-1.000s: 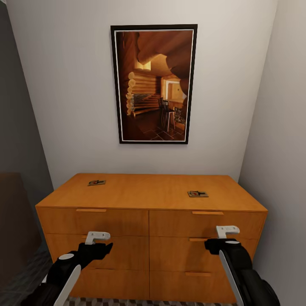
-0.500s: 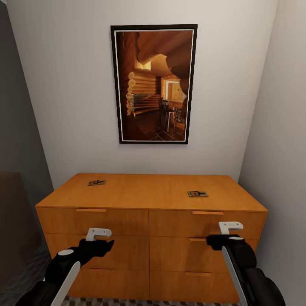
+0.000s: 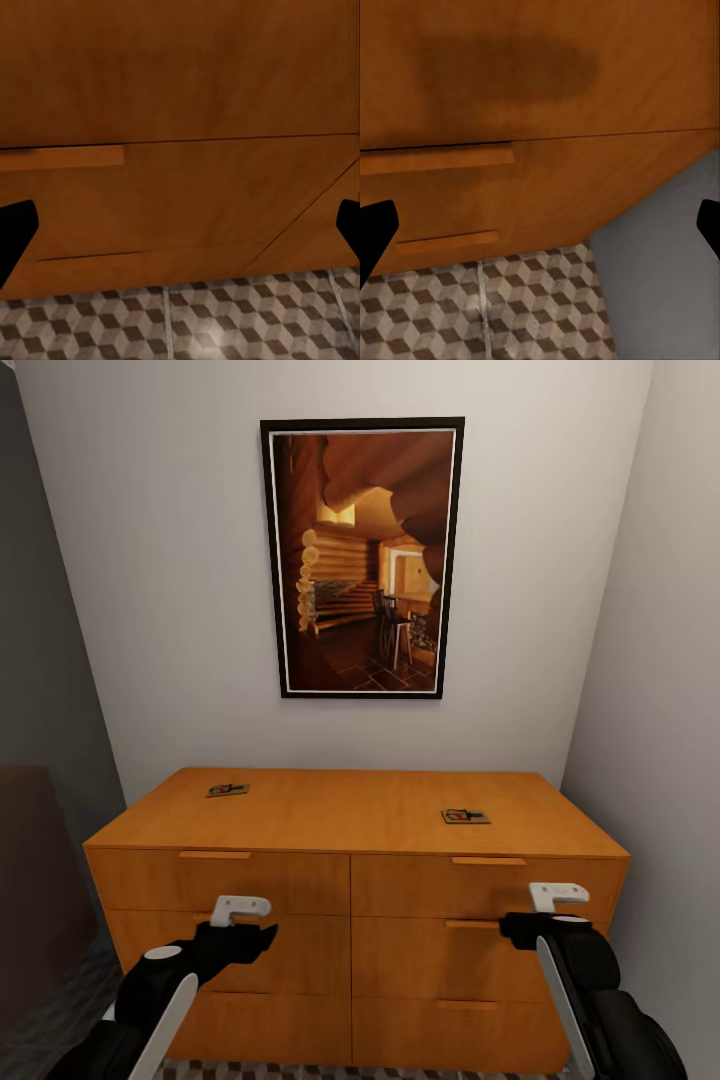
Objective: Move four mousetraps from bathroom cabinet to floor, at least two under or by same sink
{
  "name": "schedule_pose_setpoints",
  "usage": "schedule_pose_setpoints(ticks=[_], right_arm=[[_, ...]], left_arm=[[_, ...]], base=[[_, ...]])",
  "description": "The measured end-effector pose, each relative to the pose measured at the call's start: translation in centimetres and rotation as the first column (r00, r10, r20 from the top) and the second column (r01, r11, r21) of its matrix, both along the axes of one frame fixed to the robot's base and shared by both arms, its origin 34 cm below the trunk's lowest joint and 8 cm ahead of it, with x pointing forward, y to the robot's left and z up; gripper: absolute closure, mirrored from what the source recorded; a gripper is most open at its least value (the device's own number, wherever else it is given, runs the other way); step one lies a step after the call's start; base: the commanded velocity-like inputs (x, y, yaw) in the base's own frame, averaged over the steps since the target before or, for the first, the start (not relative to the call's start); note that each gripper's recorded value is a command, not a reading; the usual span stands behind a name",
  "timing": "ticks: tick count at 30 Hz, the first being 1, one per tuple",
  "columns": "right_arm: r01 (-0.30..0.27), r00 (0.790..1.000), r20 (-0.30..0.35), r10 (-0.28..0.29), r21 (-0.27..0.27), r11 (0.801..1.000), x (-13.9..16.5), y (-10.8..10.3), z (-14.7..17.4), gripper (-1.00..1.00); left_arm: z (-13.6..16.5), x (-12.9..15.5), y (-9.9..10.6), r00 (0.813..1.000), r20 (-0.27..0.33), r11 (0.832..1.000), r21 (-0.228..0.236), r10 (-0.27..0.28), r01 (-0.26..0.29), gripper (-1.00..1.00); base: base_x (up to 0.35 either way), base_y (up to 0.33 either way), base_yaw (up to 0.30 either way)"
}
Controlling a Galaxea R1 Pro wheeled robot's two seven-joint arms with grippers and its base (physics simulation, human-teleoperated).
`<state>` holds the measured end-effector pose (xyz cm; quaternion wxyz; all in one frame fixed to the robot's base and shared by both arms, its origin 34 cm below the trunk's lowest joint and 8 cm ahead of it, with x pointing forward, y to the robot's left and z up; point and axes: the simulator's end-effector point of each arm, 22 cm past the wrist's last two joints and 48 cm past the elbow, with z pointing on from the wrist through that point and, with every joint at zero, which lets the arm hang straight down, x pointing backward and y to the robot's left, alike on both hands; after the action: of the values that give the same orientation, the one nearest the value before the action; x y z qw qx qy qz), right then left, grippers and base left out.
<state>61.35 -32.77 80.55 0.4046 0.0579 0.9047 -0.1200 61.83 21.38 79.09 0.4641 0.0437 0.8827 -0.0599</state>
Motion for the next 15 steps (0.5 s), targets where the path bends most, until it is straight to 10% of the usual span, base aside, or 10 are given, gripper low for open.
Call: schedule_pose_setpoints(ticks=[15], right_arm=[[0.009,1.0,-0.001,-0.009,-0.006,1.0,-0.09,-0.65,0.05,-1.0]], left_arm=[[0.51,0.27,-0.7,1.0,0.008,1.0,-0.013,-0.005,0.005,-1.0]], base=[[0.0,0.0,0.0]])
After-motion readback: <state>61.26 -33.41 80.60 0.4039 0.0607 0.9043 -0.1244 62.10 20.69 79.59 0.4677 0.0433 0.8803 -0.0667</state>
